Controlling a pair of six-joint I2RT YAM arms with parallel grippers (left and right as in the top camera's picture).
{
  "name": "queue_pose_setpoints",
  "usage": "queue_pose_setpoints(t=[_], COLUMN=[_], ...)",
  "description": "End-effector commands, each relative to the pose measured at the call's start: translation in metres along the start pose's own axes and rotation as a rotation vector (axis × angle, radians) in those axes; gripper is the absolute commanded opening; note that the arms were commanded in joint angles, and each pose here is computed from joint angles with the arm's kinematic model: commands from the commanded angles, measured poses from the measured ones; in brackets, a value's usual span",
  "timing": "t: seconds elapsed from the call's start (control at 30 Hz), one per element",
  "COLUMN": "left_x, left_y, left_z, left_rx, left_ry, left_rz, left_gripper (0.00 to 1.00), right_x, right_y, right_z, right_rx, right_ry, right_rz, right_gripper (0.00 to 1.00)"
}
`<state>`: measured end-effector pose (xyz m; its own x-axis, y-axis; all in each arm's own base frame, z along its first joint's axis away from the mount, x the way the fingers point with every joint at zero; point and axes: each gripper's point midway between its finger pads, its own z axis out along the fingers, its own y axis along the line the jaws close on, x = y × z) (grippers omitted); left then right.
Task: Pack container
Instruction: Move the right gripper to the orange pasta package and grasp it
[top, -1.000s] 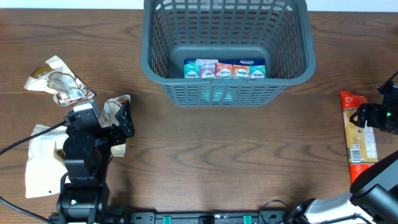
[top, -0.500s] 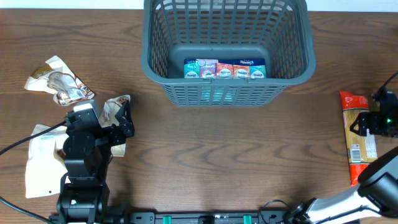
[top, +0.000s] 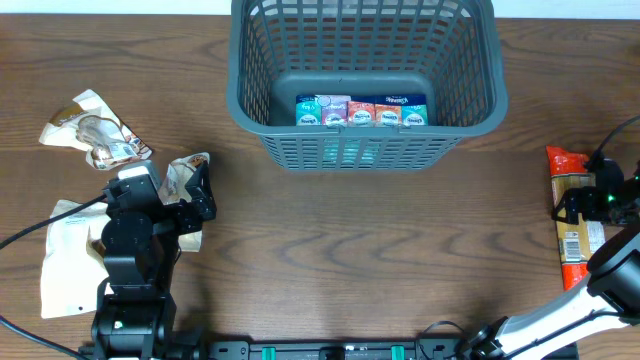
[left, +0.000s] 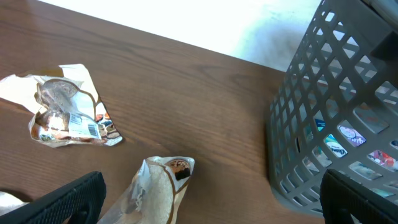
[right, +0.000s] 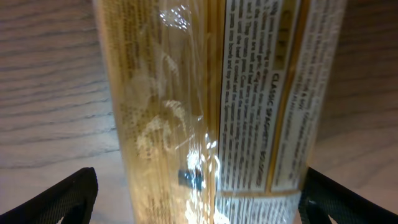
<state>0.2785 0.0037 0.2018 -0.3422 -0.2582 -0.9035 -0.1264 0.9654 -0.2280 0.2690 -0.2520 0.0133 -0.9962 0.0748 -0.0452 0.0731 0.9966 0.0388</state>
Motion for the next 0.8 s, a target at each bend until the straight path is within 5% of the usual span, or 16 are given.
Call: queue_pose_setpoints(t=[0.0,0.2,0.33,0.77], left_x=[-0.01,-0.01,-0.01,-0.01], left_y=[0.0,0.0,0.0,0.0], left_z=[-0.003,-0.003,-0.003,-0.003], left_rx=[-0.006,-0.006,-0.006,-0.006], left_ry=[-0.025,-0.025,-0.024,-0.024], left_rz=[0.013,0.013,0.013,0.014], left_gripper=[0.98,0.99,0.99,0.98], right_x=[-0.003,-0.005,-0.006,-0.019], right_y=[-0.004,-0.003,-0.001,0.01], right_z=[0.006,0.014,0.015,0.011], right_rx=[-0.002,-0.023,-0.03,-0.066], right_ry=[0.0,-0.002,-0.007,-0.049], right_rz=[-0.001,0.023,0.027,0.093], right_gripper=[0.87,0.67,0.66,0.01])
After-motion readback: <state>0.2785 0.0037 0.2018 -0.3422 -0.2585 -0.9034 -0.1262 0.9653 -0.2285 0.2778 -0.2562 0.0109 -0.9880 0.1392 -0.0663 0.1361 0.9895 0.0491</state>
